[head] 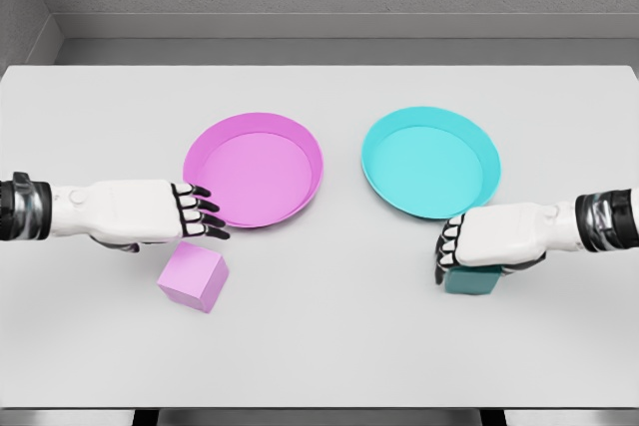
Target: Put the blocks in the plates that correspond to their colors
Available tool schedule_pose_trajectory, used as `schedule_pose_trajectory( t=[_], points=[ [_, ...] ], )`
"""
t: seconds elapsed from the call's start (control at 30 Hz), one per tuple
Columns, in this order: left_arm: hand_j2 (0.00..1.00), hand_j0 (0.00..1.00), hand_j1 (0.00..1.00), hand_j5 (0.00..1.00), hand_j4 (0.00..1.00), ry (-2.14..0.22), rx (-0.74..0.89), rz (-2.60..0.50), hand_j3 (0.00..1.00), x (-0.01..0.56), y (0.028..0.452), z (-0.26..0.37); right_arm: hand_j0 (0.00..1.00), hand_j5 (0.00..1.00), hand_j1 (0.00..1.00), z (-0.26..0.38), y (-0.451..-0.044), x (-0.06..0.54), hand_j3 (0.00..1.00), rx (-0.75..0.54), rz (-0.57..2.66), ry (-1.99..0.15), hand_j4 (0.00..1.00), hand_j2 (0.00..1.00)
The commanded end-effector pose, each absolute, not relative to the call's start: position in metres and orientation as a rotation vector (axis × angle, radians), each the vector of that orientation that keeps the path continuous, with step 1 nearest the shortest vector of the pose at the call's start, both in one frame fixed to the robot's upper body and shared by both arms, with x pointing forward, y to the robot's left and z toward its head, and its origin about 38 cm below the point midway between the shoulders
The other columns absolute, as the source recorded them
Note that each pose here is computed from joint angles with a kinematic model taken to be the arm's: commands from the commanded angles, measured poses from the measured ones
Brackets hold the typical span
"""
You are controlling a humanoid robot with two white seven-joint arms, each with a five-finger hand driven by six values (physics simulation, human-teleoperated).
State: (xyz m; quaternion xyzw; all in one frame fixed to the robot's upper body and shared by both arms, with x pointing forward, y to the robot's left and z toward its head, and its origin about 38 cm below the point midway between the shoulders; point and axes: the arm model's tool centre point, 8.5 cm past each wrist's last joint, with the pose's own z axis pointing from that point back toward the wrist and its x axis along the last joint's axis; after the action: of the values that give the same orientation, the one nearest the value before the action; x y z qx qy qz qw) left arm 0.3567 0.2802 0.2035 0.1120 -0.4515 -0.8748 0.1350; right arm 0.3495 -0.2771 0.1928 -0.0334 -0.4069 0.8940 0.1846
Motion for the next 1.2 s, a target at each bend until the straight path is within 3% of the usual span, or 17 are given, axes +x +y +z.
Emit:
schedule_pose_trajectory(
  t=[0.0,0.37,0.8,0.9,0.93,0.97,1.17],
  points=[
    [1.00,1.00,1.00,1.00,1.00,-1.316,0.308,-2.526,1.00,0.356,0.278,0.202,0.63,0.63,0.63,0.201,-0.277,0.353,0.63,-0.119,2.508,-1.169,0.63,0.63],
    [1.00,1.00,1.00,1.00,1.00,-1.292,0.213,-2.565,1.00,0.349,0.261,0.183,0.65,0.65,0.65,0.243,-0.283,0.372,0.65,-0.183,2.369,-1.338,0.65,0.65],
    [1.00,1.00,1.00,1.00,1.00,-1.264,0.181,-2.580,1.00,0.346,0.259,0.176,0.67,0.67,0.67,0.278,-0.320,0.447,0.67,-0.262,1.889,-1.612,0.67,0.67],
    [1.00,1.00,1.00,1.00,1.00,-1.260,0.180,-2.580,1.00,0.346,0.260,0.175,0.76,0.76,0.76,0.273,-0.301,0.450,0.76,-0.227,1.891,-1.649,0.76,0.76],
    [1.00,1.00,1.00,1.00,1.00,-1.258,0.180,-2.581,1.00,0.346,0.260,0.175,0.94,0.94,0.94,0.273,-0.298,0.451,0.94,-0.221,1.890,-1.654,0.94,0.94],
    [1.00,1.00,1.00,1.00,1.00,-1.258,0.180,-2.581,1.00,0.346,0.260,0.175,1.00,1.00,1.00,0.272,-0.297,0.451,1.00,-0.222,1.893,-1.654,1.00,1.00],
    [1.00,1.00,1.00,1.00,1.00,-1.269,0.174,-2.582,1.00,0.346,0.256,0.175,1.00,1.00,1.00,0.275,-0.303,0.451,1.00,-0.245,1.889,-1.649,1.00,1.00]
  ],
)
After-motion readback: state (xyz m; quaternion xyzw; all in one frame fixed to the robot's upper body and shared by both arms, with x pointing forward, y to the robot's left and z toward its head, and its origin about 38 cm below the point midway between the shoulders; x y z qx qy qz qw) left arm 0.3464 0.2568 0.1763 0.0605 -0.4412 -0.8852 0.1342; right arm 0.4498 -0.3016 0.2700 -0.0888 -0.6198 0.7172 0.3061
